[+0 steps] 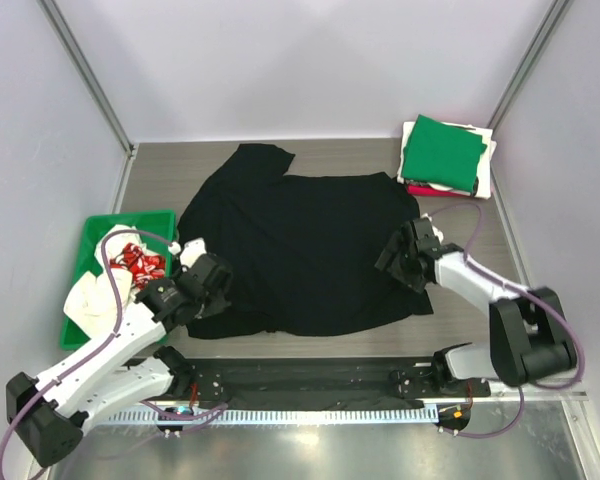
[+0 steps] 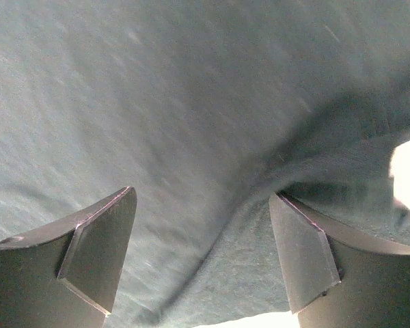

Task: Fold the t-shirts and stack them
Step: Fold the tshirt

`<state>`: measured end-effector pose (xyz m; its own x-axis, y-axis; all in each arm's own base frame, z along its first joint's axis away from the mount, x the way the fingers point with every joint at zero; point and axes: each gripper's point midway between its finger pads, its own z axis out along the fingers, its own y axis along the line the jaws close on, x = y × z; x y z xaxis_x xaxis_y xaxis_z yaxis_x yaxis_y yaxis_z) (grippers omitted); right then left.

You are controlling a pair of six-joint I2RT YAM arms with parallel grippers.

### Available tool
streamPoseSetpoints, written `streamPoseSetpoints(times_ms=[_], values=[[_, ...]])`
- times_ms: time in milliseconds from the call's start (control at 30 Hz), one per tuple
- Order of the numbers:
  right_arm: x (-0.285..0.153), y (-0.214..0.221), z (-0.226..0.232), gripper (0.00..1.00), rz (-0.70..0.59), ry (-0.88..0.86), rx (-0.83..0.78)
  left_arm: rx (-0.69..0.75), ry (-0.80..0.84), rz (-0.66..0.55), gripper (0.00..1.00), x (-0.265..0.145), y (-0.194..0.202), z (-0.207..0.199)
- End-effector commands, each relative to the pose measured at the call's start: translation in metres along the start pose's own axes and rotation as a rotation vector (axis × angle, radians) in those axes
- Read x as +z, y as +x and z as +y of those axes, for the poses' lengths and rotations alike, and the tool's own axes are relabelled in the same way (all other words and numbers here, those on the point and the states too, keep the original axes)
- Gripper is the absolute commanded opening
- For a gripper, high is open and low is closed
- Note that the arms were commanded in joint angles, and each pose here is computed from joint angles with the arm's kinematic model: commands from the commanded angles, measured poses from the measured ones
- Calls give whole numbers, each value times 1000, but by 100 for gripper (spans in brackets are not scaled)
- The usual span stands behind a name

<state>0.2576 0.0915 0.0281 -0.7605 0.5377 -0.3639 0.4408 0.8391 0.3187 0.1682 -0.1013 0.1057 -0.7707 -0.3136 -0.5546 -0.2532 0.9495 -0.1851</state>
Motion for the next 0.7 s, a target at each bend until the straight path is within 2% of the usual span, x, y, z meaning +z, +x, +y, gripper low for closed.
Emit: streamPoseSetpoints(times_ms=[0, 100, 200, 333, 367, 467, 567, 667], values=[[14, -35, 37, 84, -43, -66, -89, 18, 121, 1, 0, -3, -21, -23], [9, -56, 69, 83, -57, -142, -150, -19, 147, 19, 0, 2, -31, -25], [-2, -78, 66, 83, -127, -83, -191, -35, 146, 25, 0, 8, -36, -23], [-30, -88, 16, 84, -222, 118, -115, -72, 132, 26, 0, 18, -42, -18], [-43, -93, 9, 84, -269, 121, -37, -98, 103, 33, 0, 23, -43, -11], [-53, -72, -23, 83, -298, 146, 63, -135, 82, 43, 0, 30, -49, -4], [-45, -44, -51, 82, -273, 177, 150, -166, 105, 54, 0, 33, -53, -4], [-39, -20, -71, 77, -246, 196, 213, -178, 117, 49, 0, 34, -56, -3]])
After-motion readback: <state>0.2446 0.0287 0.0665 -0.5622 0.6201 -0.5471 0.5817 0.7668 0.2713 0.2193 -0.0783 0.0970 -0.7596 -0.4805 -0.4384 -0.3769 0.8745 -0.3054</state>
